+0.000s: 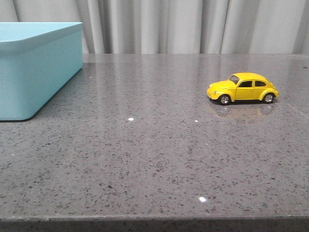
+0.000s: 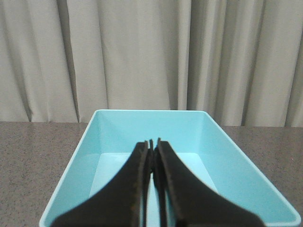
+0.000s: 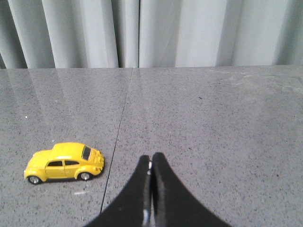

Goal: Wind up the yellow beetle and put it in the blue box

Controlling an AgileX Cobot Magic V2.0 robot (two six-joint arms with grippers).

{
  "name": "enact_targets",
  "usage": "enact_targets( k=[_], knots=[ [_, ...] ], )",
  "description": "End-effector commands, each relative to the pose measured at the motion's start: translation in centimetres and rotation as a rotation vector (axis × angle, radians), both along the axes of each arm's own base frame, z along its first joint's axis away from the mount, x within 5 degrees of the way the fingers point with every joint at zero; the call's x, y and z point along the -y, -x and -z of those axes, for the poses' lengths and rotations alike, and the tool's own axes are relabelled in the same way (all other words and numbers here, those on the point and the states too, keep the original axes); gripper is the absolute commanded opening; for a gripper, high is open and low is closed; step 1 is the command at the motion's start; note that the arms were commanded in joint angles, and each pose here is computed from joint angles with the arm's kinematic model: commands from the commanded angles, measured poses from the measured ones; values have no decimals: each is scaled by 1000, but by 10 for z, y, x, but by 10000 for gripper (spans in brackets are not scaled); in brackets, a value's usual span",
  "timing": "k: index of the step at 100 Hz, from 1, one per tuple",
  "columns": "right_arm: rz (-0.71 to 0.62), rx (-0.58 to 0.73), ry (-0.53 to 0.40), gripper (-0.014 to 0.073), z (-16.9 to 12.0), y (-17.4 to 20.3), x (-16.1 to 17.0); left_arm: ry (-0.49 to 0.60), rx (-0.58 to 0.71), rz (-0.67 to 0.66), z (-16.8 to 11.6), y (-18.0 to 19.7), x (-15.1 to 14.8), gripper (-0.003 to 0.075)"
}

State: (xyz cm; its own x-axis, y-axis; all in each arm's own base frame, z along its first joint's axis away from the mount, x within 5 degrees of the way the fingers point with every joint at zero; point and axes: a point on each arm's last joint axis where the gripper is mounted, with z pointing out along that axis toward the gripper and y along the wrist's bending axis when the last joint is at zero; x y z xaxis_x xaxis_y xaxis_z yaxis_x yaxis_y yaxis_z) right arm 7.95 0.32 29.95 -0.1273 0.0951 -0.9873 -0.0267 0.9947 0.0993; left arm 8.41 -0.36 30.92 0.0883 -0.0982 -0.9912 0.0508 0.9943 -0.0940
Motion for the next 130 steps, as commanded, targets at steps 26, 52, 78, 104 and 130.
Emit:
enact_targets(
  k=[26, 52, 78, 104, 130],
  knots=[
    [7, 36, 11, -58, -30, -24, 0, 13, 52, -7, -35, -25, 0, -19],
    [2, -14, -10, -58, -42, -33, -1, 14, 76, -10, -37, -25, 0, -19],
    [-44, -211, -2, -13, -64, -75, -9, 15, 88, -11, -38, -25, 0, -19],
    [-168, -359, -4, 296, -73, -119, -37, 16, 101, -13, -39, -24, 0, -19],
    [-258, -572, -8, 558, -68, -162, -69, 16, 101, -13, -39, -24, 0, -19]
  ],
)
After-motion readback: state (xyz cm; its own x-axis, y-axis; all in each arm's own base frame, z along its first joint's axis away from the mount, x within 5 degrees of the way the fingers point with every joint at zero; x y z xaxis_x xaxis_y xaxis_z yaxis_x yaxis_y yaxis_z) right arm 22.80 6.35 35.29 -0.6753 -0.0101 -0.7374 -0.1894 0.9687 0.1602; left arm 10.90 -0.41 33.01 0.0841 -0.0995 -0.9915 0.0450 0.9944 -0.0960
